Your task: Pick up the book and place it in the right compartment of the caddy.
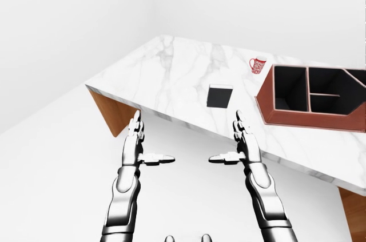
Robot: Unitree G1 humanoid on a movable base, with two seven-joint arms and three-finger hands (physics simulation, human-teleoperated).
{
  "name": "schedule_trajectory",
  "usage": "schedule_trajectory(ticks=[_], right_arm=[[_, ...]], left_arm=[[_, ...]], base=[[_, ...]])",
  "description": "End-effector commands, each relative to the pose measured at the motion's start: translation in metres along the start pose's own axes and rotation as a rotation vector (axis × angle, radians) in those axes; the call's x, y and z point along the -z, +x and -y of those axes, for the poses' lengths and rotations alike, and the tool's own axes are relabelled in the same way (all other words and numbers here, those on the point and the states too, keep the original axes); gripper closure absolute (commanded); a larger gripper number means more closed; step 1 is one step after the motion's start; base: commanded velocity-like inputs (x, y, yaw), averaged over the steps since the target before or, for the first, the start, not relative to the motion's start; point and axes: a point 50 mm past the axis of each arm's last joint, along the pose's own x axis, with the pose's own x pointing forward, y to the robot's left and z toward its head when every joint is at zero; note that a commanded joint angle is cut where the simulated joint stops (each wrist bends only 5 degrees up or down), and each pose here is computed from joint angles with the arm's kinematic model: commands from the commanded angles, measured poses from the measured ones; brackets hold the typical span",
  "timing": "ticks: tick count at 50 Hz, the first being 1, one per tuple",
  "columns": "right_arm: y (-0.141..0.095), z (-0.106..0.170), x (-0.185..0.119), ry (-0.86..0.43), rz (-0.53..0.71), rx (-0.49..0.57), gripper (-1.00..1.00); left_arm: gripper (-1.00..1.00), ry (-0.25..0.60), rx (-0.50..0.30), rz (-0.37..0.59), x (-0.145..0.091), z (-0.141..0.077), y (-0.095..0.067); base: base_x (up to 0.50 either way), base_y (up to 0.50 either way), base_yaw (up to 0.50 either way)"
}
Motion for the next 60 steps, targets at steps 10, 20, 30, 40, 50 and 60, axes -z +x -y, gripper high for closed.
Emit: schedule_trajectory(ticks=[10,20,30,40,50,60], right_arm=[[0.0000,0.0000,0.0002,0.001,-0.002,-0.001,-1.00],[-0.0002,0.0000,0.0001,0.002,-0.003,-0.002,-1.00],[0.0003,-0.0002,0.0011,0.005,-0.007,-0.004,-1.00],[0.0002,-0.0002,0.0011,0.005,-0.007,-0.004,-1.00],[0.0008,-0.0001,0.0014,0.003,-0.008,-0.004,-1.00],[-0.0003,0.0000,0.0001,0.004,-0.008,-0.004,-1.00]], left_arm=[[-1.00,0.000,0.000,0.000,0.0000,0.0001,0.0000],[-1.00,0.000,0.000,0.000,0.0000,0.0001,0.0000],[-1.00,0.000,0.000,0.000,0.0000,0.0001,0.0000],[-1.00,0.000,0.000,0.000,0.0000,0.0001,0.0000],[-1.00,0.000,0.000,0.000,0.0000,0.0001,0.0000],[-1.00,0.000,0.000,0.000,0.0000,0.0001,0.0000]], base=[[0.14,-0.41,0.00],[0.14,-0.41,0.00],[0.15,-0.42,0.00],[0.17,-0.46,0.00],[0.17,-0.47,0.00],[0.15,-0.43,0.00]])
